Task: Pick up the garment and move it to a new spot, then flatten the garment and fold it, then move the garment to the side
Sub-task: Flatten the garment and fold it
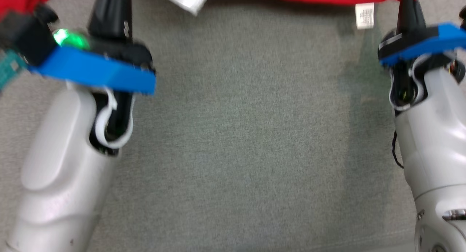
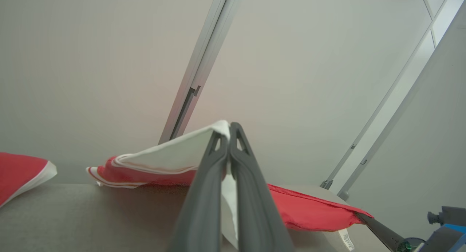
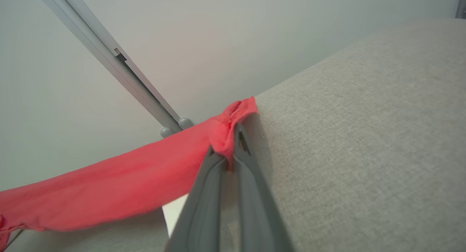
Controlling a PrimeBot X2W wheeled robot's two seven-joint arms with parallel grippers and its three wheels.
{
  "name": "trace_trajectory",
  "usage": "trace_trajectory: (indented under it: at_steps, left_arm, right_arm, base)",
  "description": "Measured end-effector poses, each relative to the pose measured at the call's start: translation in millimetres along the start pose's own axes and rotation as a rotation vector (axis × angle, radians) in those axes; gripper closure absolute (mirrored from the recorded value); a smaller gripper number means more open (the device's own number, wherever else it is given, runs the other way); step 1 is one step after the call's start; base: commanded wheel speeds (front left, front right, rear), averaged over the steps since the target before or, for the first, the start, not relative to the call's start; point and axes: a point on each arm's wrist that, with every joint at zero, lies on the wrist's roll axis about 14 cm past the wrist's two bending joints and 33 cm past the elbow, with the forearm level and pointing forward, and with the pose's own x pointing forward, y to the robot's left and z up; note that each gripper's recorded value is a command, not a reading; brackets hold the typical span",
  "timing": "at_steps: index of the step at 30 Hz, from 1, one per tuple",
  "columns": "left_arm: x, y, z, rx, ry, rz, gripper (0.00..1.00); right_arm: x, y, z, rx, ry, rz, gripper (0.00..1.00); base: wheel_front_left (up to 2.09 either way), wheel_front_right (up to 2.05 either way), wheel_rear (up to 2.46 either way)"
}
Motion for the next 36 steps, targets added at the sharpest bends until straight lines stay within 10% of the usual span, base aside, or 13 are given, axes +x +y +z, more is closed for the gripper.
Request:
trace_trajectory:
  at_steps: [20,36]
  left_arm:
    - [-192.3,-65.8,6.7,-0.103,0.085,0.188,1.0]
    - [-235.7,-66.9,-30.1,-0.139,0.238,0.258,1.0]
  right_arm:
    - [-177.3,-30.5,-5.6,0.115,-0.025,0.014,1.0]
    - [-236.8,-67.4,-41.3,0.109,0.106,-0.096,1.0]
  base:
    - [0.0,0.0,0.0]
    - [0.0,0.0,0.0]
